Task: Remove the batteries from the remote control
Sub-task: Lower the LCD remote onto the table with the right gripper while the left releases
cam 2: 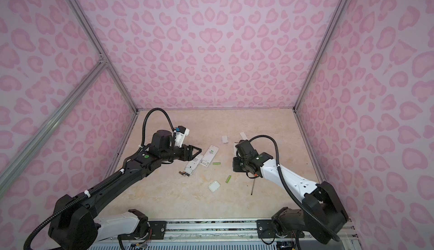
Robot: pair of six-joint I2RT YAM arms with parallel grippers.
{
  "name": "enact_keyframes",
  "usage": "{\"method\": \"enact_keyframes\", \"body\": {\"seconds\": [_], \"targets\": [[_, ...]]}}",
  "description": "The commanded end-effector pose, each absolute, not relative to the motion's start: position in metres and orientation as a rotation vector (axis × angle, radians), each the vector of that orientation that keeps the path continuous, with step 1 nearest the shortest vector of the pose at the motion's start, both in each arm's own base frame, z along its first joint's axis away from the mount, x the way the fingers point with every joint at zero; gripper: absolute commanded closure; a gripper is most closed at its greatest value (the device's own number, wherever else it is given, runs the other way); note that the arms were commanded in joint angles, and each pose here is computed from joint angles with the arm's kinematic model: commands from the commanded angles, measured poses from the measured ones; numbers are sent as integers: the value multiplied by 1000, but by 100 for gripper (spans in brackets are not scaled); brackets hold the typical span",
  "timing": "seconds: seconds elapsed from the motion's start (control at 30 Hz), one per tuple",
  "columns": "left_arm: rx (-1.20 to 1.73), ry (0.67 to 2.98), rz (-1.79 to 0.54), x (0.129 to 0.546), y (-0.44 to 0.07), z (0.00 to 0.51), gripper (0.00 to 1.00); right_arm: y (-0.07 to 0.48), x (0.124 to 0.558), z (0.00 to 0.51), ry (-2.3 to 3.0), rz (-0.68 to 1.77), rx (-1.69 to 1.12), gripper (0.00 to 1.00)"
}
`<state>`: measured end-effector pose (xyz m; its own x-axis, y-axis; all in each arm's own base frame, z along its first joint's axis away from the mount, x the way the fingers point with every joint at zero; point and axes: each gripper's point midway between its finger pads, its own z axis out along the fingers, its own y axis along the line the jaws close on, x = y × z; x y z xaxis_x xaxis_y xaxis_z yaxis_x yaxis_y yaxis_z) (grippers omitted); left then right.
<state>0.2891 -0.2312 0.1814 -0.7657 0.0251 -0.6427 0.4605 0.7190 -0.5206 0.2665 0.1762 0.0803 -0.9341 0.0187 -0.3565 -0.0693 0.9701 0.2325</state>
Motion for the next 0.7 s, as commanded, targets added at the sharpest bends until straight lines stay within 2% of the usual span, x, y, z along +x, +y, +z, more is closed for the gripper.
{"method": "enact_keyframes", "body": {"seconds": [0.0, 0.13, 0.27, 0.53, 0.57, 0.63, 0.67], "targets": [[387, 2309, -851, 285, -222, 174, 31, 156, 257, 59, 2880, 68, -119, 100], [379, 2323, -801, 283, -214, 170, 30, 169, 256, 39, 2966, -17, -215, 99], [376, 2306, -774, 282, -210, 173, 30, 178, 258, 21, 3018, -34, -245, 94], [411, 2327, -752, 278, -208, 165, 30, 173, 271, 15, 3024, -166, -276, 89], [412, 2327, -752, 279, -208, 165, 30, 174, 272, 16, 3024, -172, -278, 86], [419, 2326, -759, 279, -210, 166, 30, 176, 273, 17, 3027, -168, -279, 68], [430, 2328, -769, 278, -211, 166, 30, 176, 273, 18, 3027, -168, -282, 63]]}}
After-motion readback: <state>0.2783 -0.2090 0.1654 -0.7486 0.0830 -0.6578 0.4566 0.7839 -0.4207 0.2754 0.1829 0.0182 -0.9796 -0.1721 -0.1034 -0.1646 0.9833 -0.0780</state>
